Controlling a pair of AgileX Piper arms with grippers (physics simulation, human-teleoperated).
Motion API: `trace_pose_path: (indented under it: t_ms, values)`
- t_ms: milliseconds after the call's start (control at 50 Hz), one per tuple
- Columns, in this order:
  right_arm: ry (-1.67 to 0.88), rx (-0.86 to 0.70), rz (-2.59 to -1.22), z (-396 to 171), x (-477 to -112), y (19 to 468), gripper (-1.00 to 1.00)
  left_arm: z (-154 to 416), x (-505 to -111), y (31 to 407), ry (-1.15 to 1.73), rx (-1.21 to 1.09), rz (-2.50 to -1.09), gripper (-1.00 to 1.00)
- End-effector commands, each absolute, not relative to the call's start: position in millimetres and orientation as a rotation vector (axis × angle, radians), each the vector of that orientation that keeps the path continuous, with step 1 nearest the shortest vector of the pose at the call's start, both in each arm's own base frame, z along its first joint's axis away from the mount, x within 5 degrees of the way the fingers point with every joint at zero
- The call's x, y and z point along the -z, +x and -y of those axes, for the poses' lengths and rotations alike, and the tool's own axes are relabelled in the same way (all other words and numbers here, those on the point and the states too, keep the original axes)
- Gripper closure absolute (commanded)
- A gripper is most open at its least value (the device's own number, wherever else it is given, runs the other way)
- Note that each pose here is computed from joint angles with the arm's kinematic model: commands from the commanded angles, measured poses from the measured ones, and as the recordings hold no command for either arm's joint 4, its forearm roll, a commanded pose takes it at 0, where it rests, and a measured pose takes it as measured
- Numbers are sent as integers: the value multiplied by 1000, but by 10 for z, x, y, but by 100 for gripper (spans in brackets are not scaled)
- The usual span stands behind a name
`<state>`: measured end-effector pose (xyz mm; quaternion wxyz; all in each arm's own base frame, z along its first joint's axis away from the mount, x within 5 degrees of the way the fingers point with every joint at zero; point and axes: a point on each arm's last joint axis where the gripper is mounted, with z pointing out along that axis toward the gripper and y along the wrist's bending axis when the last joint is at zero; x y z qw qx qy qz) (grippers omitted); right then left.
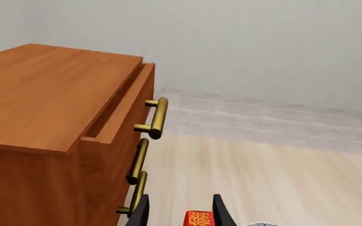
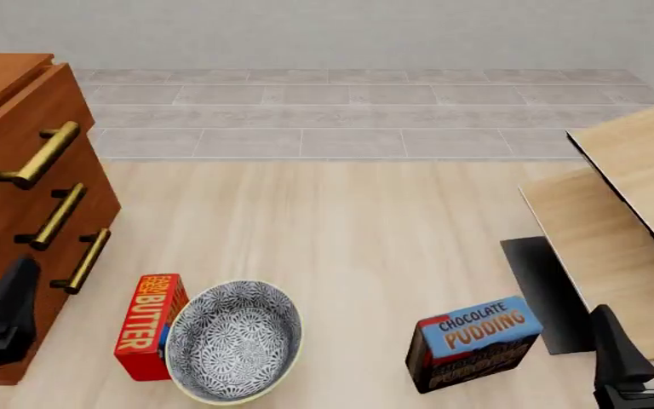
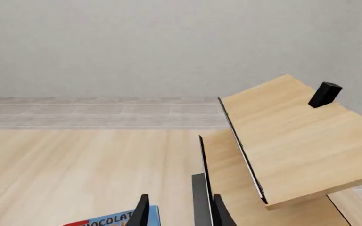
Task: Close the top drawer of the cabinet and put the bowl on top of it.
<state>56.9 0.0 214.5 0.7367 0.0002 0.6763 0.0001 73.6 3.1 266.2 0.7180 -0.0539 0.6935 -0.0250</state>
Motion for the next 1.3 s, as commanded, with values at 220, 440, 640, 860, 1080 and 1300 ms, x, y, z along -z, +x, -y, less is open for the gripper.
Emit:
trace_pose_path:
  t_ms: [220,440,640,860,1080,1300]
  values:
    - [0,0,-1485,0,-2143,567,-100,-84,-3141,1143,-158,41,-1576,-100]
    - [0,0,-1485,0,-2143,567,-100,-76,-3209,1245,-94,-2,-1574,-100]
    - [0,0,-1485,0,-2143,567,-100,-127,-3144,1318,-97,-54,-1581,-100]
    - [0,0,-1485,0,-2143,567,-100,-141,-3120,1375,-108,-53,-1584,-100]
    - [0,0,-1485,0,-2143,567,-100,-115,-2976,1446,-92,-33,-1606,-100]
    - [0,0,-1485,0,-2143,567,-100,-121,-2907,1489,-93,-36,-1608,-100]
